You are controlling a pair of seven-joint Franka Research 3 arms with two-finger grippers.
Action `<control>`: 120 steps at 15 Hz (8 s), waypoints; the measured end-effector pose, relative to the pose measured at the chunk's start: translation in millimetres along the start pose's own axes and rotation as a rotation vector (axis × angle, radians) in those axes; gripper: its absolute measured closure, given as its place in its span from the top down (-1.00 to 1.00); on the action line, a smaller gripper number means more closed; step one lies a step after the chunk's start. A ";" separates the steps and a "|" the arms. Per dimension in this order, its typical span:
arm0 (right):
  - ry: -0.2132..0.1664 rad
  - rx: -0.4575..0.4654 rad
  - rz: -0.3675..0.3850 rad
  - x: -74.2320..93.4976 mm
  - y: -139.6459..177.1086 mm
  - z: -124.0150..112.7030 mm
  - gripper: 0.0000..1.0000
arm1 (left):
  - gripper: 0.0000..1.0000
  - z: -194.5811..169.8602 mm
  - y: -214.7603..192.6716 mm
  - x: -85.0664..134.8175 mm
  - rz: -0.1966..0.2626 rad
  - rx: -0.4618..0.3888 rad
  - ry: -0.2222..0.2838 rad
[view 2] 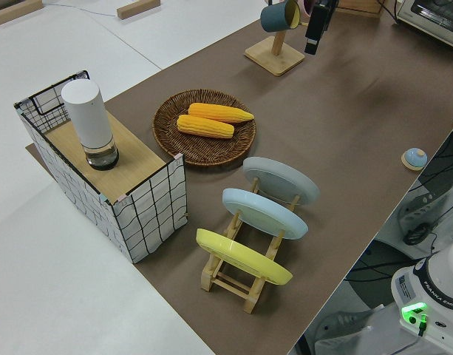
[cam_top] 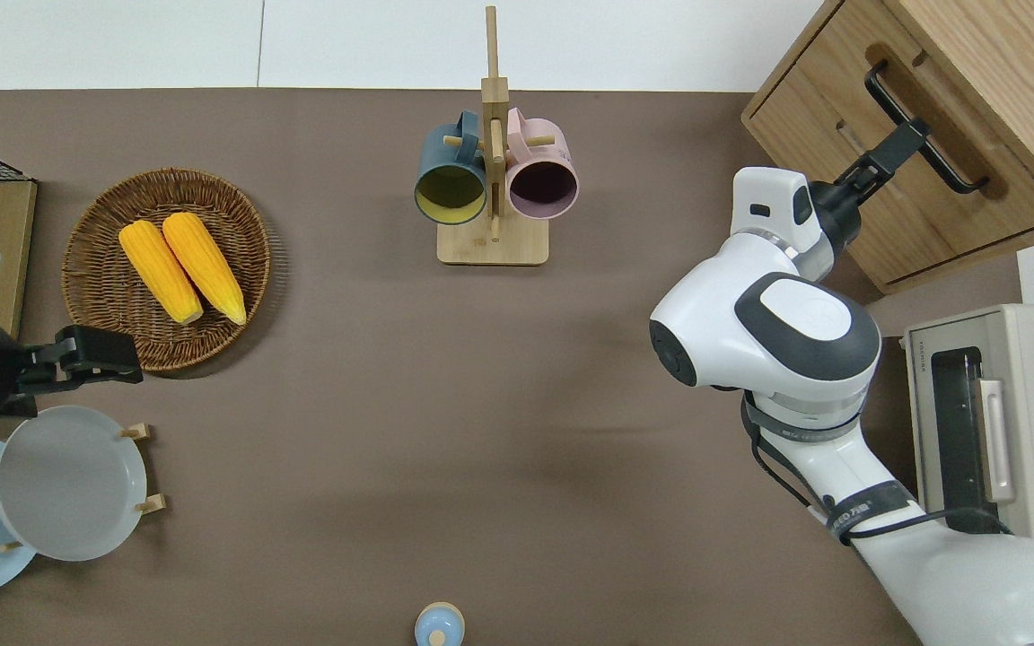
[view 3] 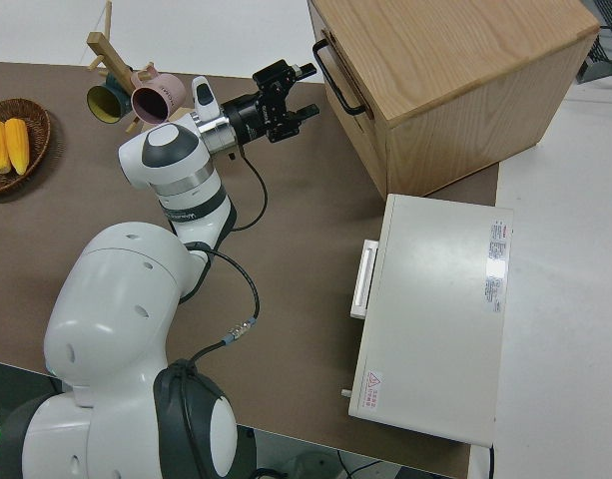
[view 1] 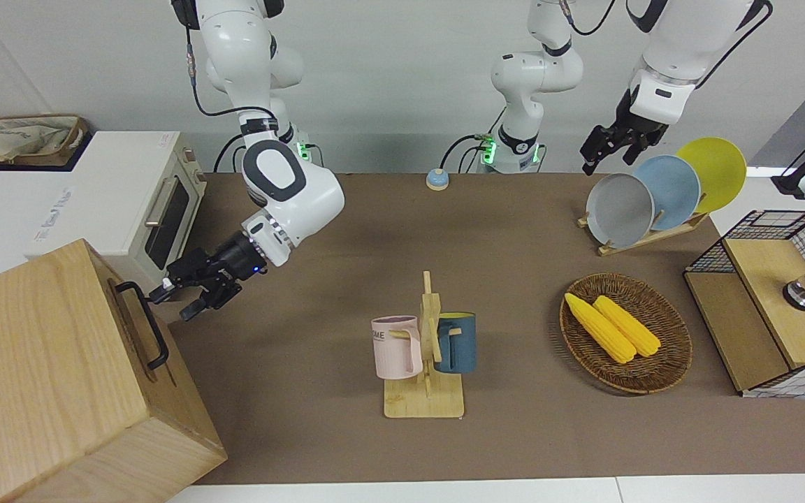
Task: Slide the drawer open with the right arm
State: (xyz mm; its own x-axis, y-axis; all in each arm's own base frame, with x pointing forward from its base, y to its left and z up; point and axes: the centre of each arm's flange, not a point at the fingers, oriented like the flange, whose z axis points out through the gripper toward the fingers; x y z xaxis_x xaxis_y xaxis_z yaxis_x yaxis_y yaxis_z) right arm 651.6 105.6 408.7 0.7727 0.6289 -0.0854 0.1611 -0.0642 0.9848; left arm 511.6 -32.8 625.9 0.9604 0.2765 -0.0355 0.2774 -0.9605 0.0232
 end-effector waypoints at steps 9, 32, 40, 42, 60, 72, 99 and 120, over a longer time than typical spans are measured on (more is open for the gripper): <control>0.012 -0.010 -0.023 -11.7 -1.8 27.6 0.88 | 0.99 0.0 0.0 0.0 0.000 0.000 0.000; -0.012 -0.076 -0.049 -6.9 -5.3 16.7 -0.59 | 0.99 0.0 0.0 0.0 0.000 0.000 0.000; -0.092 -0.062 -0.058 15.6 -14.0 -63.9 -0.59 | 0.99 0.0 0.0 0.0 0.000 0.000 0.000; -0.103 -0.055 -0.060 19.5 -15.2 -84.1 -0.59 | 0.99 0.0 0.0 0.0 0.000 0.000 0.000; -0.103 0.007 -0.076 33.0 -19.3 -227.8 -0.59 | 0.99 0.0 0.0 0.0 0.000 0.000 0.000; -0.117 0.015 -0.098 35.9 -9.5 -236.7 0.02 | 0.99 0.0 0.0 0.0 0.000 0.000 0.000; -0.125 0.346 0.003 23.9 60.2 -300.7 0.98 | 0.99 0.0 0.0 0.0 0.000 0.000 0.000; -0.377 1.251 0.456 -105.3 195.0 -121.3 0.98 | 0.99 0.0 0.0 0.0 0.000 0.000 0.000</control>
State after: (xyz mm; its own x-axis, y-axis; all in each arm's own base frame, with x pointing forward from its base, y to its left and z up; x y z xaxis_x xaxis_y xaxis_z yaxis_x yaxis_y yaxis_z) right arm 527.2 120.9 628.0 0.9909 0.1320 -0.0278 0.1348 -0.9771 0.1644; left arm 511.6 -32.8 625.9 0.9603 0.2766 -0.0355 0.2774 -0.9605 0.0232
